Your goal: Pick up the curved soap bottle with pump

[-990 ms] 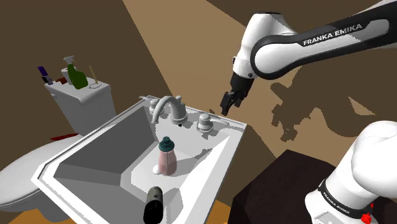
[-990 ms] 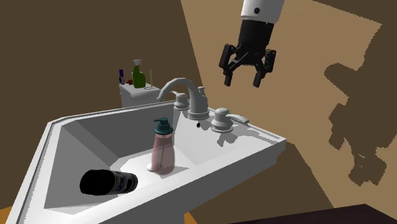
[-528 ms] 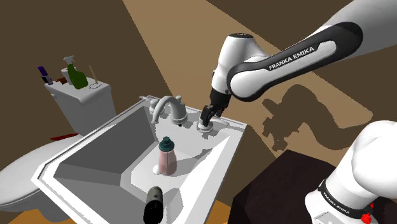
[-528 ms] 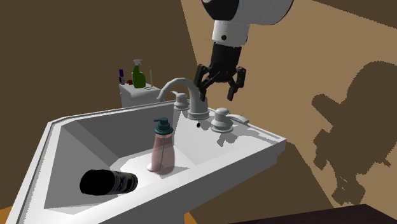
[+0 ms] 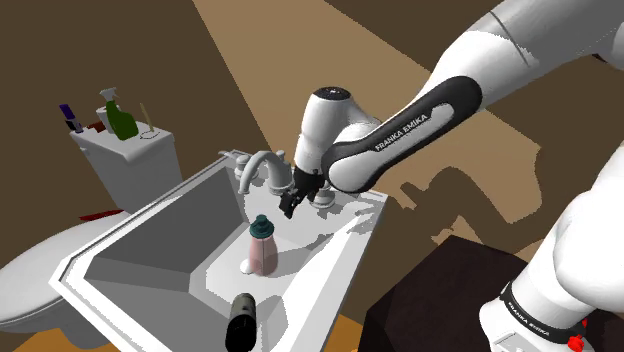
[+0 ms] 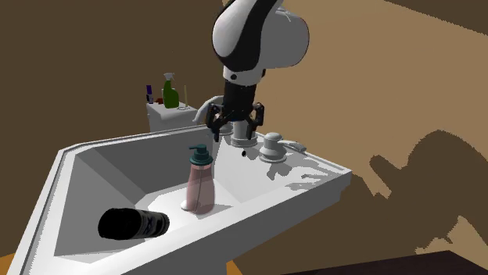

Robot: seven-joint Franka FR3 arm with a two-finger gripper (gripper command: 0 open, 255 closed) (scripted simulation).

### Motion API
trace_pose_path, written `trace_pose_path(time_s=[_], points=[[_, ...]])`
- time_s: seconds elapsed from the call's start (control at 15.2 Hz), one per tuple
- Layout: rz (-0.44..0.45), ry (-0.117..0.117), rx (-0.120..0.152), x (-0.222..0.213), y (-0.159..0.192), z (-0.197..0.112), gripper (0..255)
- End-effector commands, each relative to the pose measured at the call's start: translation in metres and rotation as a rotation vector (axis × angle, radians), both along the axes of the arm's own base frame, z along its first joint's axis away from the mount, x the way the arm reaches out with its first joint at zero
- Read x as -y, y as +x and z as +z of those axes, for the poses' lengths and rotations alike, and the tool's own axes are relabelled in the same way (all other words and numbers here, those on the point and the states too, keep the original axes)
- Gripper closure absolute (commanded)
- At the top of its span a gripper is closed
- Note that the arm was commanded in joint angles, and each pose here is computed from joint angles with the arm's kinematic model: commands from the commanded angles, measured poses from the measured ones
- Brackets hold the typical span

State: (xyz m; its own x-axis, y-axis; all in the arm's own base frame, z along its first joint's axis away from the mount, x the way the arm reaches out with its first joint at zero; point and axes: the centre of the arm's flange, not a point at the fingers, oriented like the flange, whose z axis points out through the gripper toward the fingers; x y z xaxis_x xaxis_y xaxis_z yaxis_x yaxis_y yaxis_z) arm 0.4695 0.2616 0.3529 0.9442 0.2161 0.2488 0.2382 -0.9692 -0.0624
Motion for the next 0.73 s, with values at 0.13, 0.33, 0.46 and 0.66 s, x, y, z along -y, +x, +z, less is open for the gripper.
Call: trace_pose_path(time_s=[0.13,0.33,0.46,0.66], points=[[0.018,-0.001,0.022,-0.037,0.018,-0.033,0],[0.031,-0.002,0.037,-0.066,0.033,-0.054,0],[0.040,-0.003,0.048,-0.085,0.043,-0.068,0],[0.041,-0.003,0.048,-0.086,0.043,-0.079,0]])
